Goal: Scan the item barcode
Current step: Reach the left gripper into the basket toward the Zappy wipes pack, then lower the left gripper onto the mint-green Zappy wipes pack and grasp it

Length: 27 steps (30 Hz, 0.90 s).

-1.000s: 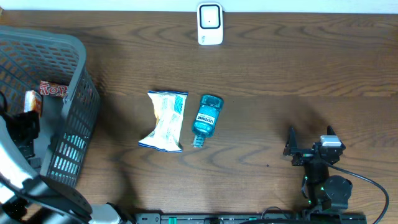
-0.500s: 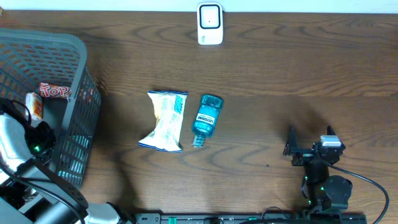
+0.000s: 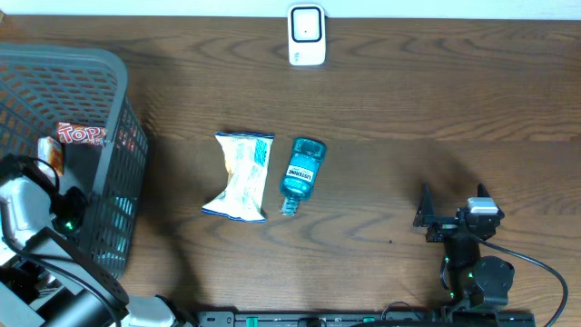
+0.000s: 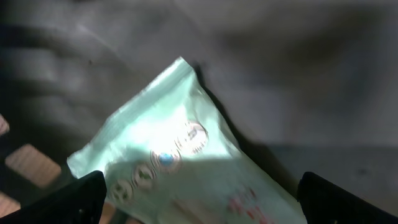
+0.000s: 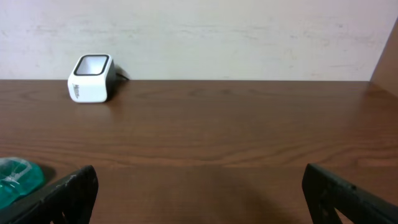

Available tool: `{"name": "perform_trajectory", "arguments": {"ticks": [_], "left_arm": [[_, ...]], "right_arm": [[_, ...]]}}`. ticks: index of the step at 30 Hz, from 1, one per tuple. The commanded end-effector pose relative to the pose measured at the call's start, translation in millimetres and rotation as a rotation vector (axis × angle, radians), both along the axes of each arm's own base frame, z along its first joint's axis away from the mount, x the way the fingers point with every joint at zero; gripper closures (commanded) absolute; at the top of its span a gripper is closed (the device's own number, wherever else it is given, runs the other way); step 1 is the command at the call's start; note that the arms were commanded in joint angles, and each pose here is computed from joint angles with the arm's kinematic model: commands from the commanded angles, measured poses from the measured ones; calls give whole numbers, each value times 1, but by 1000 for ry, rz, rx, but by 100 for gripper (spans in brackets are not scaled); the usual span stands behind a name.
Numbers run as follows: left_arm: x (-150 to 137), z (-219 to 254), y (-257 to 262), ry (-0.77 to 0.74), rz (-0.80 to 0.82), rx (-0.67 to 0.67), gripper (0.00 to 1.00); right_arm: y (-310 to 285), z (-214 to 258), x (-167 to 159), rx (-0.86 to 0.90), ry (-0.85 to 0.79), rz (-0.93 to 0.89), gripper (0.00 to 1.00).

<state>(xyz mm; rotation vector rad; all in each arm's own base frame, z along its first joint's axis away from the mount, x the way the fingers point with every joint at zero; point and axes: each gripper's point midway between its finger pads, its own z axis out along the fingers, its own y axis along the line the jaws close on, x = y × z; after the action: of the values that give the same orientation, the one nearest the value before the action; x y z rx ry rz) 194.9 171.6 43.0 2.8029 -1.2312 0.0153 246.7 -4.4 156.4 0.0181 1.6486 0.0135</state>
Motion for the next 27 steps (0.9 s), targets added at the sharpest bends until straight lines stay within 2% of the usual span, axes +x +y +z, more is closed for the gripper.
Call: {"name": "perform_trajectory", "arguments": {"ticks": [1,5,13,18,22,25,27], "left_arm": [[-7,-8,-7,24,-27,-21,2],[6,-9,12,-36,-237,59,2],[0,-5,56,70,-365,271,2],[27,4,86,22,-597,412,2],[37,8,76,-48,-614,362,2],[48,7,50,-166,-608,250,2],[47,5,30,-208,-522,150,2]], "right_arm": [[-2,-1,0,13,1,-9,1],[-2,-1,0,13,1,-9,1],[-2,-1,0,13,1,-9,1],[-2,-1,0,13,1,-9,1],[-2,-1,0,13,1,-9,1],[-2,-1,0,13,1,-9,1],[-2,-1,0,13,1,-9,1]]}}
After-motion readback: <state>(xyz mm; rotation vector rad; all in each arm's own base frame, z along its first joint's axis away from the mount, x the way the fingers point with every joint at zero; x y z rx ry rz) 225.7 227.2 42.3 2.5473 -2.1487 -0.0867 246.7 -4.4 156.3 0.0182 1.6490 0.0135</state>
